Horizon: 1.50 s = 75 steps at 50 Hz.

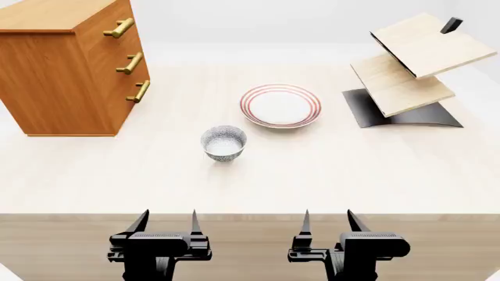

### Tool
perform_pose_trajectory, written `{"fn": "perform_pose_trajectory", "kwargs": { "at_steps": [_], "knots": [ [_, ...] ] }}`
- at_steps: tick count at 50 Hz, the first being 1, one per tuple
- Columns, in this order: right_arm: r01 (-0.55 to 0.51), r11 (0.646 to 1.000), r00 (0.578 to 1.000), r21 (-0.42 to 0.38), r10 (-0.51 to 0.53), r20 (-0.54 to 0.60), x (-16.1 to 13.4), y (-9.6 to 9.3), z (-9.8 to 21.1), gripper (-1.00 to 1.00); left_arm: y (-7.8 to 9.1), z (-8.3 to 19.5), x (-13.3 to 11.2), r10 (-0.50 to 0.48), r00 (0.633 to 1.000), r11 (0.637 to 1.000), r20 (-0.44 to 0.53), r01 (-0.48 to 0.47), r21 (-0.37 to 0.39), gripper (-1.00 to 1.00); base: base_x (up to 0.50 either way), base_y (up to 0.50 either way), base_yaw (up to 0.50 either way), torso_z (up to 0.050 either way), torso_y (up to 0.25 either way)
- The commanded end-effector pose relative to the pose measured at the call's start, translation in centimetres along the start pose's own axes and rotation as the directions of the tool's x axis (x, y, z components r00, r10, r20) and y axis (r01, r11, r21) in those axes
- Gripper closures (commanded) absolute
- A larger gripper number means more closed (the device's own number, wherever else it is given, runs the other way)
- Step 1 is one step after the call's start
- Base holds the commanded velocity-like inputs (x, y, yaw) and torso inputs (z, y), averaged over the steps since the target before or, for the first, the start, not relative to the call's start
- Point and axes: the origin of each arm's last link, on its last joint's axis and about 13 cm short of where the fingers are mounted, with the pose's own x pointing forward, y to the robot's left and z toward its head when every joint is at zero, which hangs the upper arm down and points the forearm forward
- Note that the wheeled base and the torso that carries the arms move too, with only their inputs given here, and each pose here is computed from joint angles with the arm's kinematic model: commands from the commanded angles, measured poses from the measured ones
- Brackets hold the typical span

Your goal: Open the top drawer of the cabinet and put the bowl in it.

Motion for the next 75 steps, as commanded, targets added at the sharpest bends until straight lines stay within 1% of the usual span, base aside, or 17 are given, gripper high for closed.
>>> {"fn": "perform_pose_trajectory", "kwargs": {
  "at_steps": [1,2,3,8,13,18,30,35,38,43,44,47,49,52,75],
  "knots": [
    [-0.008,1.0,1.0,0.005,0.008,0.0,-0.1,0.1,0.0,-1.0,0.0,0.1,-0.1,-0.003,1.0,1.0,0.005,0.003,-0.027,-1.0,0.0,0.0,0.0,0.0,0.0],
    [-0.011,1.0,1.0,0.008,0.011,0.0,-0.1,0.1,0.1,-1.0,0.1,0.3,-0.2,-0.009,1.0,0.998,0.013,0.01,-0.062,-1.0,0.0,0.0,0.0,0.025,0.0],
    [-0.012,1.0,1.0,0.008,0.012,-0.001,-0.1,0.1,0.1,-1.0,0.2,0.5,-0.3,-0.016,1.0,0.997,0.014,0.017,-0.081,-1.0,0.0,0.0,0.0,0.05,0.0],
    [0.001,1.0,1.0,0.001,-0.001,-0.008,0.0,0.0,-0.1,-1.0,0.2,1.0,-0.5,-0.036,0.999,0.993,0.024,0.039,-0.11,-1.0,0.0,0.0,0.0,0.05,0.0],
    [0.026,1.0,0.999,-0.008,-0.026,-0.019,0.1,-0.1,-0.3,-1.0,0.3,1.1,-0.4,-0.032,0.999,0.993,0.029,0.035,-0.112,-1.0,0.0,0.0,0.0,0.05,0.0],
    [0.029,1.0,1.0,0.001,-0.029,-0.013,0.2,-0.2,-0.2,-1.0,0.4,1.2,-0.2,-0.014,0.999,0.994,0.032,0.017,-0.104,-1.0,0.0,0.0,0.0,0.05,0.0],
    [0.047,0.999,0.999,0.021,-0.047,-0.002,0.1,-0.2,0.0,-1.0,0.5,1.5,-0.3,-0.017,0.999,0.993,0.044,0.022,-0.115,-1.0,0.0,0.0,0.0,0.05,0.0],
    [0.039,0.999,0.999,0.035,-0.039,0.001,0.1,-0.2,0.0,-1.0,0.5,1.6,-0.3,-0.016,0.999,0.992,0.048,0.022,-0.122,-1.0,0.0,0.0,0.0,0.05,0.0],
    [0.015,0.998,1.0,0.057,-0.015,0.005,0.0,-0.2,0.0,-1.0,0.5,1.6,-0.3,-0.014,0.999,0.992,0.05,0.02,-0.125,-1.0,0.0,0.0,0.0,0.05,0.0],
    [0.013,0.998,1.0,0.058,-0.013,0.005,0.0,-0.3,0.0,-1.0,0.5,1.6,-0.3,-0.013,0.999,0.992,0.053,0.02,-0.127,-1.0,0.0,0.0,0.0,0.05,0.0],
    [0.014,0.998,1.0,0.059,-0.014,0.006,0.0,-0.3,0.0,-1.0,0.5,1.6,-0.3,-0.005,0.999,0.994,0.047,0.01,-0.109,-1.0,0.0,0.0,0.0,0.013,0.0],
    [0.014,0.998,1.0,0.064,-0.015,0.008,0.0,-0.3,0.0,-1.0,0.5,1.5,-0.2,0.005,1.0,0.995,0.028,-0.002,-0.104,-1.0,0.0,0.0,0.0,0.0,0.0],
    [0.018,0.999,1.0,0.038,-0.018,0.005,0.0,-0.3,-0.1,-1.0,0.6,1.5,-0.2,0.009,1.0,0.994,0.023,-0.006,-0.11,-1.0,0.0,0.0,0.0,0.0,0.0],
    [0.027,0.999,1.0,0.027,-0.027,0.004,0.0,-0.4,-0.1,-1.0,0.6,1.6,-0.2,0.016,1.0,0.993,0.021,-0.014,-0.114,-1.0,0.0,0.5,0.0,0.0,0.0],
    [0.027,0.999,1.0,0.046,-0.027,0.012,0.0,-0.3,0.0,-1.0,0.7,1.9,-0.2,0.036,0.999,0.992,0.028,-0.032,-0.125,-1.0,0.0,0.5,0.0,0.0,0.0]
  ]
}}
